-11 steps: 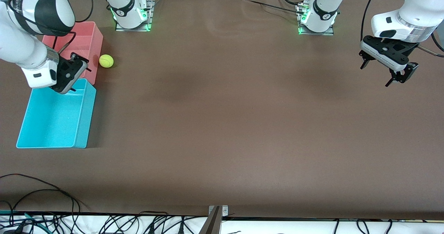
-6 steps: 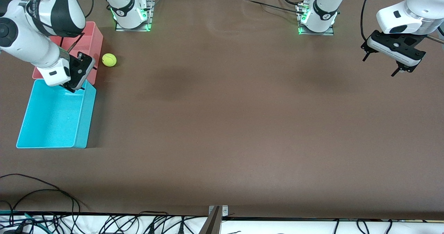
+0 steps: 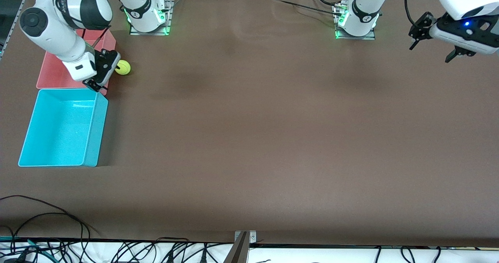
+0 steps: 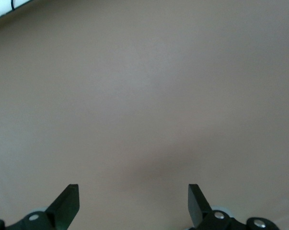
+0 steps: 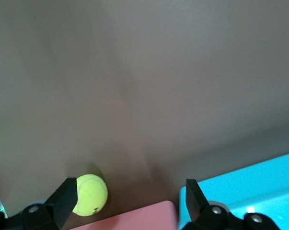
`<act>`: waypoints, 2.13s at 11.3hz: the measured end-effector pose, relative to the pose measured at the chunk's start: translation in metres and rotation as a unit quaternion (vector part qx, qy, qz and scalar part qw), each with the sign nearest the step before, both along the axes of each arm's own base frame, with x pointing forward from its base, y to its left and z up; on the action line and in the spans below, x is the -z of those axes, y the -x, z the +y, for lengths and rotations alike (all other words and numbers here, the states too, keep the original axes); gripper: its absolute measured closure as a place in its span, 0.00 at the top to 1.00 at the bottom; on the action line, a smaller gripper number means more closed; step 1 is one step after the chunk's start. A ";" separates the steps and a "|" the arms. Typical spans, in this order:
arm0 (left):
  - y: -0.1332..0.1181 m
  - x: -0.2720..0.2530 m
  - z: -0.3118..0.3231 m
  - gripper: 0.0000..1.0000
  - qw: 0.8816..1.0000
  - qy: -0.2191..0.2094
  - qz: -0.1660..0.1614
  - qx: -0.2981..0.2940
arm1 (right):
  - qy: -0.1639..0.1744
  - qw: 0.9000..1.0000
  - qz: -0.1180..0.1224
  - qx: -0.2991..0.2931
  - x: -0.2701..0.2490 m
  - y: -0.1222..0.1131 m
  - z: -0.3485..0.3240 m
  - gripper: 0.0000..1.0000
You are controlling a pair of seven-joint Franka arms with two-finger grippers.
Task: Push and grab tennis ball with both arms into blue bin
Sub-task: 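Lower the right gripper over the tennis ball and close it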
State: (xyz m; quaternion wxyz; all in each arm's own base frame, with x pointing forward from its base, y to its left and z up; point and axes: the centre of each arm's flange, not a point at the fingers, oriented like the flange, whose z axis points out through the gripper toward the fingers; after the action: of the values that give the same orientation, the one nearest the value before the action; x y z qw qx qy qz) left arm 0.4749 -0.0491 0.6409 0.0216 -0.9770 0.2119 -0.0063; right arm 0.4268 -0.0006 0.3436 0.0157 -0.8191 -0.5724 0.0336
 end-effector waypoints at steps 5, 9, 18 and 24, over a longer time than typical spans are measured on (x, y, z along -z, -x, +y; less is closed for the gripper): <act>0.000 -0.033 -0.005 1.00 0.994 0.027 0.024 -0.105 | -0.008 0.998 -0.011 -0.056 0.020 0.047 0.000 1.00; -0.007 -0.034 -0.009 1.00 0.989 0.025 0.046 -0.141 | -0.014 0.996 -0.047 -0.075 0.058 0.077 -0.025 1.00; -0.042 -0.014 -0.011 1.00 0.985 0.028 0.067 -0.154 | -0.004 0.992 -0.064 -0.109 0.113 0.083 -0.075 1.00; -0.042 -0.015 -0.014 1.00 0.986 0.030 0.069 -0.151 | -0.033 0.994 0.003 -0.108 0.107 0.100 -0.081 1.00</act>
State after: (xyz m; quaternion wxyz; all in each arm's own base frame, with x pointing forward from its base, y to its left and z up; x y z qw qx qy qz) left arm 0.5165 -0.0635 0.6556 -0.0220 -0.9961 0.0621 0.0580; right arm 0.3273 -0.0811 0.2366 0.0407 -0.7514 -0.6583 0.0185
